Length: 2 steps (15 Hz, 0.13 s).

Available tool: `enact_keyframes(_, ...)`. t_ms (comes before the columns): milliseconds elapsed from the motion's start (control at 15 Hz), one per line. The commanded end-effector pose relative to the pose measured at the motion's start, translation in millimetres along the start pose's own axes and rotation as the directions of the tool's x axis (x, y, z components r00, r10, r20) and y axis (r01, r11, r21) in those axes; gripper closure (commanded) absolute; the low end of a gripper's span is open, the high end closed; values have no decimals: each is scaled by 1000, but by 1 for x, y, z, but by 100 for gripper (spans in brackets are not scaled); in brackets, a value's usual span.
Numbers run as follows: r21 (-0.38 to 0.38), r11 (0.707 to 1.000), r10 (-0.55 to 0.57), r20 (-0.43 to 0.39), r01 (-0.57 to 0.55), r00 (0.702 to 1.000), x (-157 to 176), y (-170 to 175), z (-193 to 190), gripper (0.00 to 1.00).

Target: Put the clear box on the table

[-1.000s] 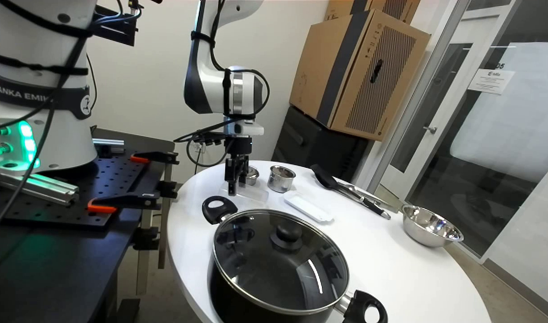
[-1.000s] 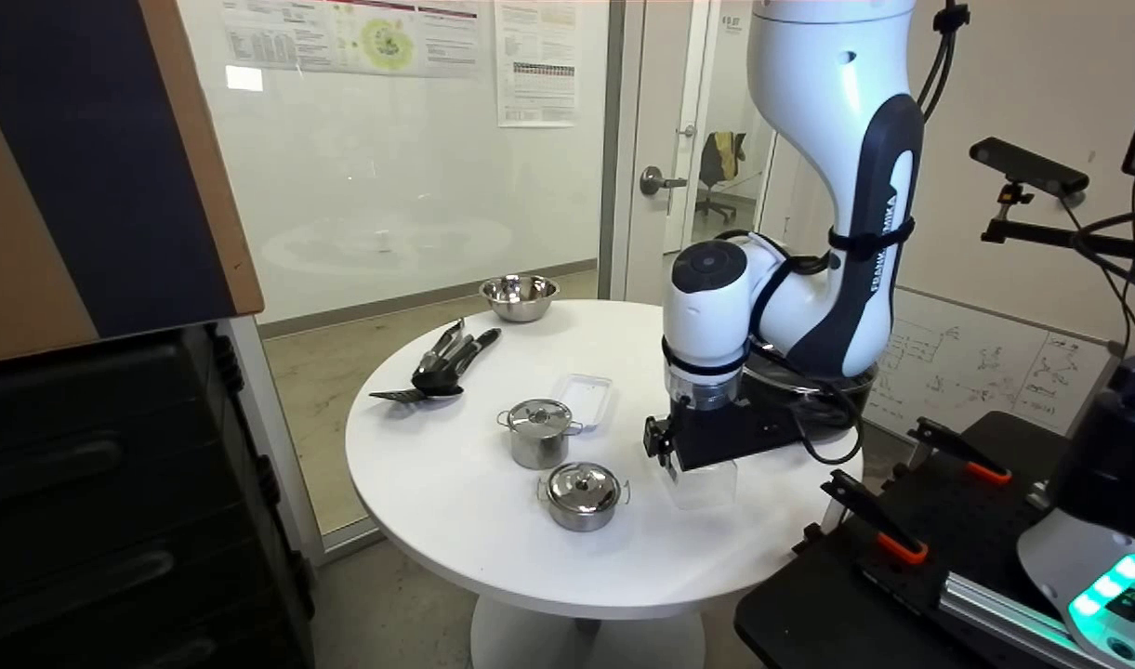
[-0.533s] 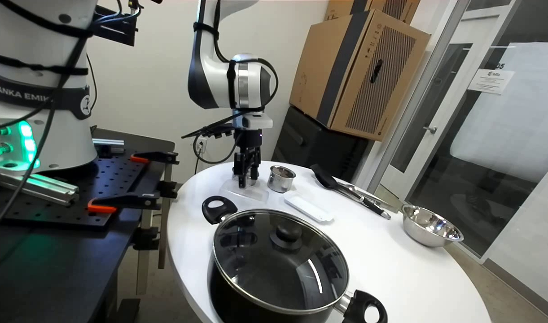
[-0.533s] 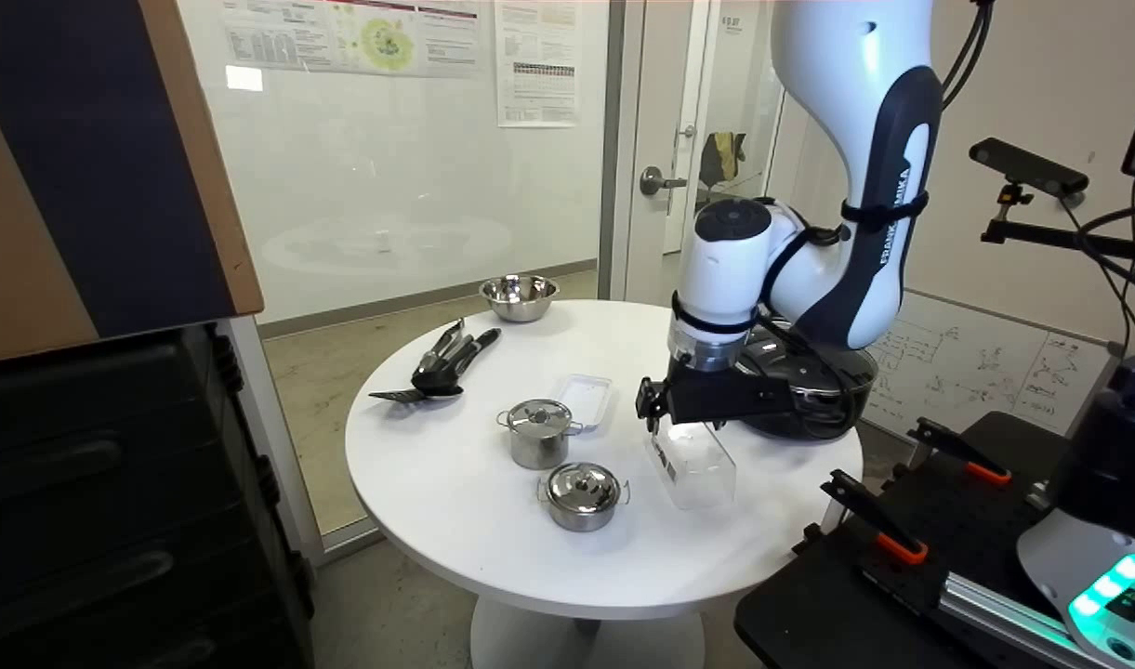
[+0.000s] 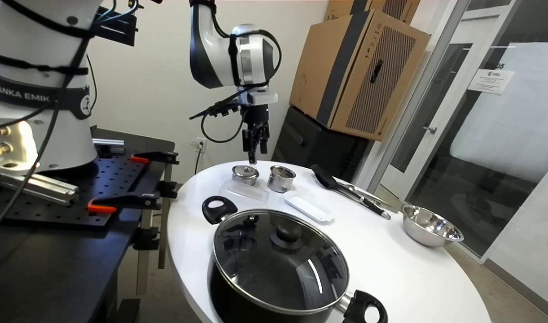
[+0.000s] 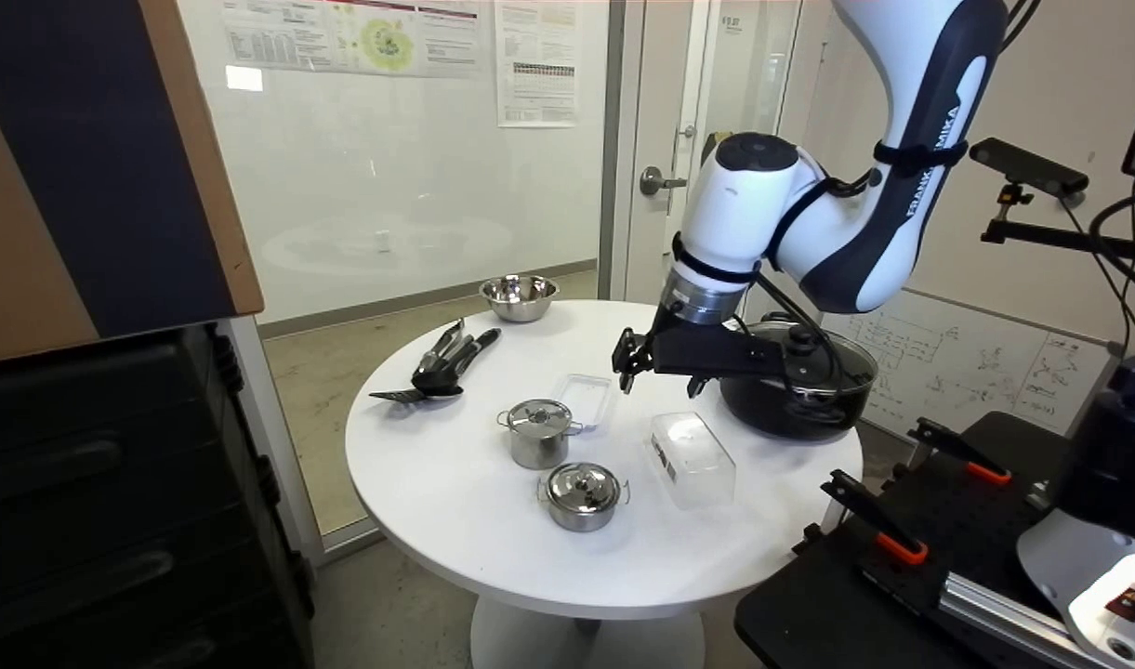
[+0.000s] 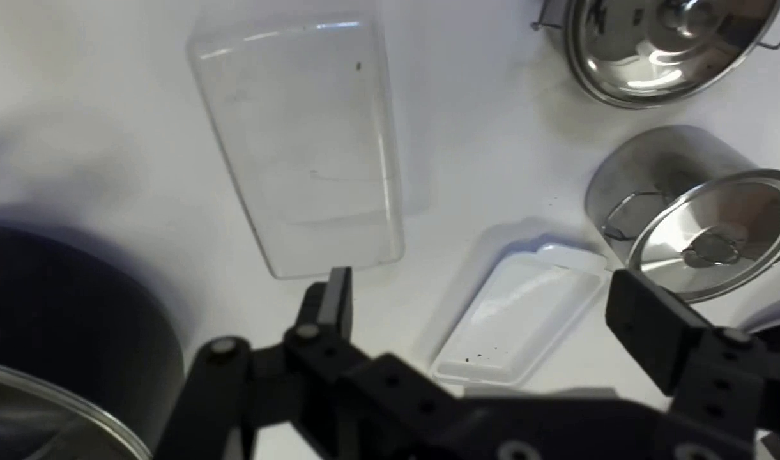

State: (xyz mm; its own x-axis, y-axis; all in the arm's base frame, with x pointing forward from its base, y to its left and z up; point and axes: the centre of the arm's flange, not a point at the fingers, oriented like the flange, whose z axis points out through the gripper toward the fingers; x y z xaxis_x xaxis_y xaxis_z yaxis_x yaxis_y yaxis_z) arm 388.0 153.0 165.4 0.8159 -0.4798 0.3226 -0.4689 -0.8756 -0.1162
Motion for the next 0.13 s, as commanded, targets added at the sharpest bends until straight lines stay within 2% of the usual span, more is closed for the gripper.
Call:
enact_keyframes(0,7,1000,4,0,-4,1000,-1,-3,-2,0)
enact_keyframes(67,10,1000,6,0,-6,1000,-2,-4,-3,0)
